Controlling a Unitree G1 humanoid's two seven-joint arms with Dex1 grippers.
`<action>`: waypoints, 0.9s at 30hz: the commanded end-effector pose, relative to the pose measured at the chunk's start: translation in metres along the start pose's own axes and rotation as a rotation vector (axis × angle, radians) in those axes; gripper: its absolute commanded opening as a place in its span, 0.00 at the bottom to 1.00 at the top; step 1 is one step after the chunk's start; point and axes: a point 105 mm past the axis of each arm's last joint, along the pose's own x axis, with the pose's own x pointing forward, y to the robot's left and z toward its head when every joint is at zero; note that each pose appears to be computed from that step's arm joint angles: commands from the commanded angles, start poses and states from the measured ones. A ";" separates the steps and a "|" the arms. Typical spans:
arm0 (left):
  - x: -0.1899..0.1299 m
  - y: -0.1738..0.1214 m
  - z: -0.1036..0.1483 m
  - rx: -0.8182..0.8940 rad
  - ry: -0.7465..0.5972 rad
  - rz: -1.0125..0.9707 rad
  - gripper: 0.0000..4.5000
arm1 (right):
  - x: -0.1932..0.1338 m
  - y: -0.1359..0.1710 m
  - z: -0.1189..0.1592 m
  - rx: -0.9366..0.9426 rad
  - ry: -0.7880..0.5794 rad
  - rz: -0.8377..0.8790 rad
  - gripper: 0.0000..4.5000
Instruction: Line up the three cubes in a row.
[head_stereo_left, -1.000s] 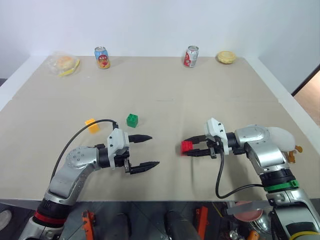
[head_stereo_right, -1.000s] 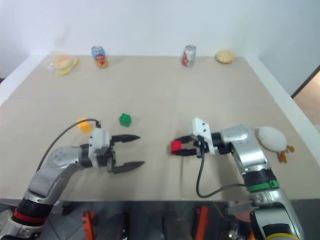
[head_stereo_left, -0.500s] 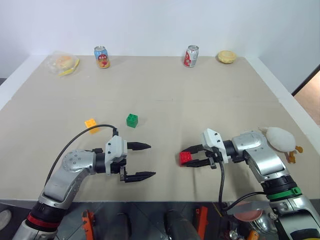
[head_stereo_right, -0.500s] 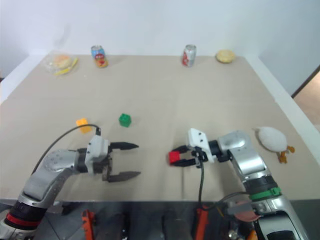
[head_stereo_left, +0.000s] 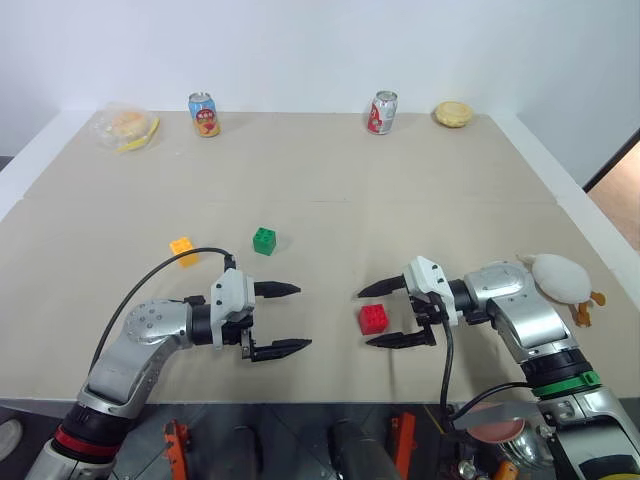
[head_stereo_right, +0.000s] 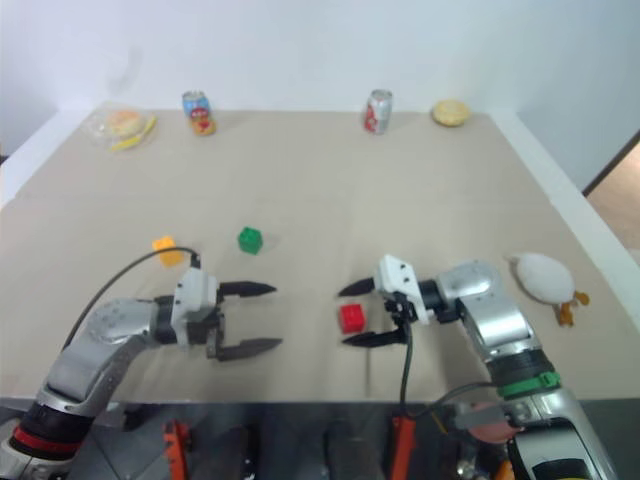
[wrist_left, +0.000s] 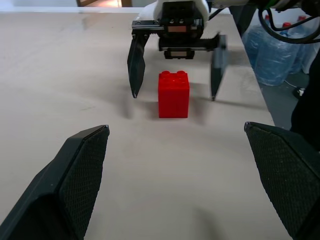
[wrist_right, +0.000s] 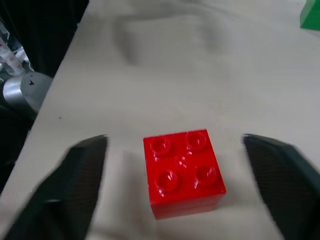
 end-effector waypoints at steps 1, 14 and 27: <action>-0.004 0.012 0.017 0.020 -0.063 0.103 1.00 | -0.015 -0.008 0.045 -0.062 -0.118 -0.036 0.99; -0.013 0.098 0.021 -0.057 -0.148 1.009 1.00 | -0.023 -0.055 0.109 0.055 -0.396 -0.523 0.99; 0.014 0.126 -0.031 -0.186 0.011 1.019 1.00 | -0.011 -0.051 0.103 0.051 -0.383 -0.523 0.99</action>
